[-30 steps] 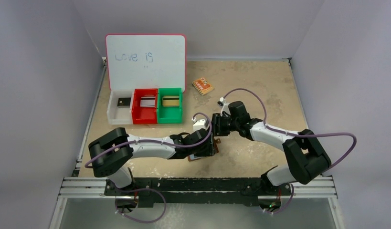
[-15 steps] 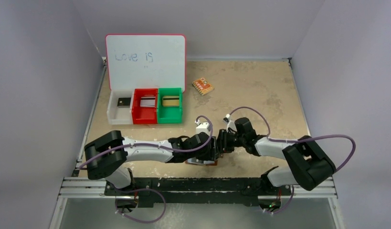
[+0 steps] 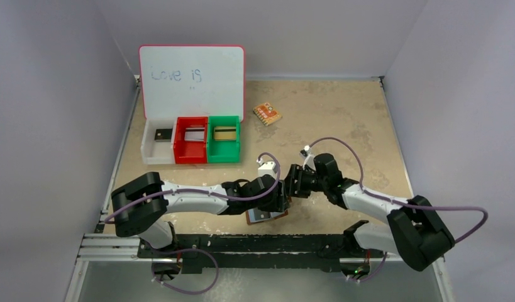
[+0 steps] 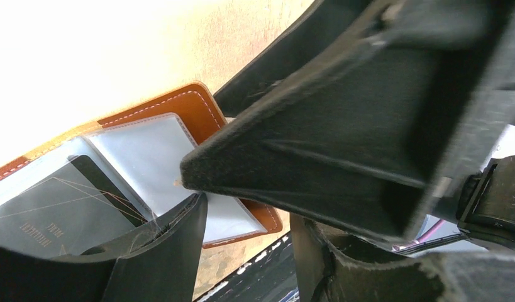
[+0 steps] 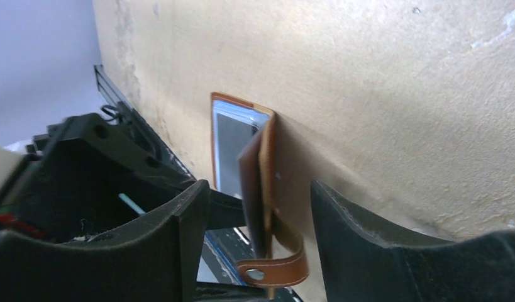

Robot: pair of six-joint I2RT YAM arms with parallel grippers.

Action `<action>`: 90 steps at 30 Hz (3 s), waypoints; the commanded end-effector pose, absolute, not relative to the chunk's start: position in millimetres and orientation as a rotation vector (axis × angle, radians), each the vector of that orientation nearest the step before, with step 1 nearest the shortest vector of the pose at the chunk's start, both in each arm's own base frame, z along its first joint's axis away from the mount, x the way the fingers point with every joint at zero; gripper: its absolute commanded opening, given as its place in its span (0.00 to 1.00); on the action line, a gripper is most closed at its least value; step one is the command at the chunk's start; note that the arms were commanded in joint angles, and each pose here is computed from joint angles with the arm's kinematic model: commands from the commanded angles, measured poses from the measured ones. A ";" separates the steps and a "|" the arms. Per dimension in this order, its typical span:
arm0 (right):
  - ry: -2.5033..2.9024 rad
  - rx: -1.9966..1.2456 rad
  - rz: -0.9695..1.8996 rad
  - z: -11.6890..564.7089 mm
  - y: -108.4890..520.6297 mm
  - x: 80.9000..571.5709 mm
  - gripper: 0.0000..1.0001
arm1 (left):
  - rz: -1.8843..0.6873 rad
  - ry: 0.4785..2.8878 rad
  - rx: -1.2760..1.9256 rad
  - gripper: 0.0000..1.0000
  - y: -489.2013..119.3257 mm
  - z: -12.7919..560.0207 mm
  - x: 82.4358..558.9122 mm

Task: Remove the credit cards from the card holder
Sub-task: Move the storage box to the center of the board.

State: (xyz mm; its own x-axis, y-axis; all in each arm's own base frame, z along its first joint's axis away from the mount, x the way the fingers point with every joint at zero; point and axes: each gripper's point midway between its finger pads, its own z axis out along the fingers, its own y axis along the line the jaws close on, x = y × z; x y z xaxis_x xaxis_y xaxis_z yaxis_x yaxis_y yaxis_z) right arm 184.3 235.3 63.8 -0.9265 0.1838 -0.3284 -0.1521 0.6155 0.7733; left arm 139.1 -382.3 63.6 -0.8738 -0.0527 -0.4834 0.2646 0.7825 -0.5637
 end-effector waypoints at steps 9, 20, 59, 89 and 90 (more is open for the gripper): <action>2.538 0.021 1.120 35.8 230.9 194.0 0.13 | -0.814 2.390 0.119 0.50 -370.4 93.3 156.4; 2.519 -0.094 1.298 36.3 239.2 167.4 0.14 | -0.526 2.334 -0.190 0.62 -276.9 116.0 219.0; 2.371 0.015 1.002 129.0 210.5 202.4 0.69 | -0.307 2.354 -0.241 0.88 -239.5 124.6 400.5; 2.438 0.080 0.905 98.8 199.4 203.1 0.70 | -0.704 2.404 -0.009 0.79 -356.2 111.2 405.1; 2.441 0.088 0.895 97.8 198.0 203.1 0.70 | -0.715 2.402 0.001 0.79 -362.0 112.2 404.5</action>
